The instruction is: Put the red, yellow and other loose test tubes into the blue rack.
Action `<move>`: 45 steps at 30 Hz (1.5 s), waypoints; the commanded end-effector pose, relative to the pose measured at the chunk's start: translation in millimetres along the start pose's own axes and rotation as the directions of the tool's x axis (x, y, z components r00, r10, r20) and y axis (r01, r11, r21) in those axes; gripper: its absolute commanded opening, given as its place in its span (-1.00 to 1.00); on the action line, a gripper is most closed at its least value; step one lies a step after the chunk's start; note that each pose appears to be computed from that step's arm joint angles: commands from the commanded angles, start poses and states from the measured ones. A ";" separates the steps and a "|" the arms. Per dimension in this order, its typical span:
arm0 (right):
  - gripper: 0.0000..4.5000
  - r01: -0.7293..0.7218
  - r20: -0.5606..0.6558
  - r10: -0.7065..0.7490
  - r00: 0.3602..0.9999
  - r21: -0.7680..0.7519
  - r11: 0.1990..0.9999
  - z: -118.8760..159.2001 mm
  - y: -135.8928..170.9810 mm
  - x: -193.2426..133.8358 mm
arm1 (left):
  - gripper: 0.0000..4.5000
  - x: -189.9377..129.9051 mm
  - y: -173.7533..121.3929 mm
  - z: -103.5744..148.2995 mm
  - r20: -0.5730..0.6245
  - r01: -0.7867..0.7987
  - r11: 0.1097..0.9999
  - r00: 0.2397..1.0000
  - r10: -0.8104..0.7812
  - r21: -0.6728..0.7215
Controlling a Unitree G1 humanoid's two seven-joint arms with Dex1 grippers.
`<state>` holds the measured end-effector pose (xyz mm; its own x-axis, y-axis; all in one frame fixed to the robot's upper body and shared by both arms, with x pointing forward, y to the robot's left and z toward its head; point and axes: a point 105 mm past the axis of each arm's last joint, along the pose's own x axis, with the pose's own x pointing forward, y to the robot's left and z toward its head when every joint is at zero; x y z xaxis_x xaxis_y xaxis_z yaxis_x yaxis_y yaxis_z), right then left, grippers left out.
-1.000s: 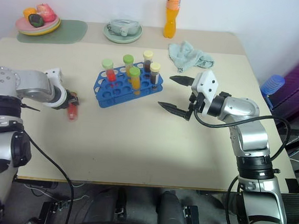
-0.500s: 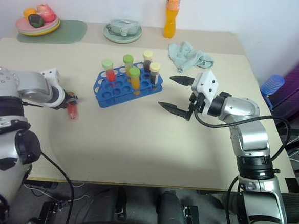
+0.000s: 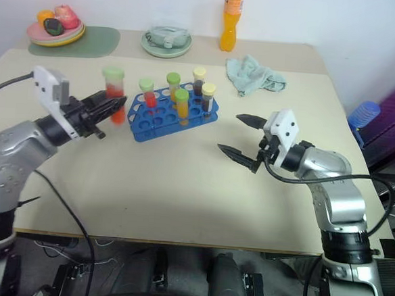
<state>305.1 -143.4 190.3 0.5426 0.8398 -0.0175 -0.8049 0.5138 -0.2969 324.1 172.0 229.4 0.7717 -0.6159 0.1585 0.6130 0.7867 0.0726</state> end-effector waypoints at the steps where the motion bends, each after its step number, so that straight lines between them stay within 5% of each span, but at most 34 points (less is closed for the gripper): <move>1: 1.00 0.047 0.025 -0.047 0.999 -0.023 0.999 15.2 3.4 -13.8 | -0.63 23.5 -5.0 10.3 0.106 0.073 0.994 0.991 -0.081 0.078; 7: 1.00 0.126 0.029 -0.126 0.992 -0.010 0.992 20.0 16.6 -23.6 | -0.63 53.9 3.7 -2.5 0.176 0.083 0.987 0.979 -0.107 0.137; 19: 1.00 0.203 0.001 -0.203 0.979 0.022 0.979 15.7 40.7 -33.9 | -0.63 61.2 20.4 -47.0 0.121 0.135 0.987 0.982 -0.145 0.091; 26: 1.00 0.177 -0.008 -0.177 0.984 0.008 0.984 15.7 47.3 -33.6 | -0.63 75.0 22.3 -45.7 0.118 0.160 0.984 0.979 -0.169 0.083; 45: 1.00 0.169 0.009 -0.169 0.986 -0.056 0.984 19.3 39.3 -27.4 | -0.63 67.1 15.8 -80.4 0.064 0.187 0.982 0.980 -0.187 0.002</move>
<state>255.4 -144.5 188.3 0.6783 0.7347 0.0124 -0.6967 0.6485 -0.3067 399.6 136.0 169.7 0.6145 -0.7607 0.2089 0.7562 0.6435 0.1189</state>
